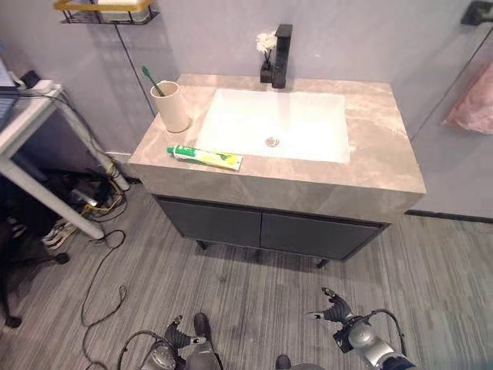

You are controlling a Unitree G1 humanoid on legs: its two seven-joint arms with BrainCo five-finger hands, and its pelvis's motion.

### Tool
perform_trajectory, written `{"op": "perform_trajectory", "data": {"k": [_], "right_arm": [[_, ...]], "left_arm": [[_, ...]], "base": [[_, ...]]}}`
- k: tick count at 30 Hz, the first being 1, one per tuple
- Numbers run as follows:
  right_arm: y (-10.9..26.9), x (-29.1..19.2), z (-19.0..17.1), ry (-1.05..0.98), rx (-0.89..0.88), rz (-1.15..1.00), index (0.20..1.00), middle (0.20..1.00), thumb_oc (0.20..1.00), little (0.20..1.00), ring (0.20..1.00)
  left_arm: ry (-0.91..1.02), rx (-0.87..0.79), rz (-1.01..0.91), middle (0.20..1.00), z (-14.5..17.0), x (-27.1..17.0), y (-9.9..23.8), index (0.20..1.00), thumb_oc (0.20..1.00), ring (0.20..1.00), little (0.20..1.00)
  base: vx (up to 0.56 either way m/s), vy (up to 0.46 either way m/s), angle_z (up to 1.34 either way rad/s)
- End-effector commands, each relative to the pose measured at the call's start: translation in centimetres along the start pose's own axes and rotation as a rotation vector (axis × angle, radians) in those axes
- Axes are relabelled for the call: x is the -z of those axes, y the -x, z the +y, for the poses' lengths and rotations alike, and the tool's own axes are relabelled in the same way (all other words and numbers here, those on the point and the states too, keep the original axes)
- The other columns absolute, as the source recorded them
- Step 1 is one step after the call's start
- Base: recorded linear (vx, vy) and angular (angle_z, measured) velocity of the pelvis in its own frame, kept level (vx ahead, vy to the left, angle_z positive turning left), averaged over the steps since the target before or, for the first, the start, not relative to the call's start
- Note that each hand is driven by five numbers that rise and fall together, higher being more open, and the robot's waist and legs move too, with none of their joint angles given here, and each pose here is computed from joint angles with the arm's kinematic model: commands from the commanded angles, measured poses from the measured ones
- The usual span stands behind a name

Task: Put brush and paste in cup on sink, flatten towel.

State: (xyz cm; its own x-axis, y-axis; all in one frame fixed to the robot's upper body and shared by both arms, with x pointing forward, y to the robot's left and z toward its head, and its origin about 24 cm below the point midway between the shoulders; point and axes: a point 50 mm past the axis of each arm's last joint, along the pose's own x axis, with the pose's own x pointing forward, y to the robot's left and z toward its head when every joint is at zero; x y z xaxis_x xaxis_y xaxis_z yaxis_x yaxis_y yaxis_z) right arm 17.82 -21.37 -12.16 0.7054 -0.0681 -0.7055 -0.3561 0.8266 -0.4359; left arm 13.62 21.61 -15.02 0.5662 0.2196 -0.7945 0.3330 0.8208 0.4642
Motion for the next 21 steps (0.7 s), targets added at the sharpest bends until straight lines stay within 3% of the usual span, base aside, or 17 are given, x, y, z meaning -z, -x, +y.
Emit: {"op": "perform_trajectory", "data": {"k": [1,6,10,21], "right_arm": [[-0.3,-2.1,-1.5,0.026,0.023,-0.098,1.0,1.0,1.0,1.0,1.0],[-0.2,-1.4,-0.9,-0.018,0.021,-0.065,1.0,1.0,1.0,1.0,1.0],[-0.1,-2.0,-2.6,-0.051,0.073,-0.108,1.0,1.0,1.0,1.0,1.0],[0.1,-1.2,-3.0,-0.013,0.07,-0.092,1.0,1.0,1.0,1.0,1.0]], "left_arm": [[-0.04,0.021,-0.032,1.0,-0.8,-0.7,0.0,1.0,1.0,1.0,1.0],[-0.14,-0.005,-0.079,1.0,0.8,-1.1,-0.3,1.0,1.0,1.0,1.0],[-0.179,-0.015,-0.13,1.0,2.1,-1.4,-0.3,1.0,1.0,1.0,1.0],[-0.261,0.019,-0.259,1.0,2.7,-2.7,0.1,1.0,1.0,1.0,1.0]], "base": [[0.29,0.449,-0.54],[0.16,0.452,-0.67],[0.05,0.359,-0.6],[0.13,-0.037,0.14]]}}
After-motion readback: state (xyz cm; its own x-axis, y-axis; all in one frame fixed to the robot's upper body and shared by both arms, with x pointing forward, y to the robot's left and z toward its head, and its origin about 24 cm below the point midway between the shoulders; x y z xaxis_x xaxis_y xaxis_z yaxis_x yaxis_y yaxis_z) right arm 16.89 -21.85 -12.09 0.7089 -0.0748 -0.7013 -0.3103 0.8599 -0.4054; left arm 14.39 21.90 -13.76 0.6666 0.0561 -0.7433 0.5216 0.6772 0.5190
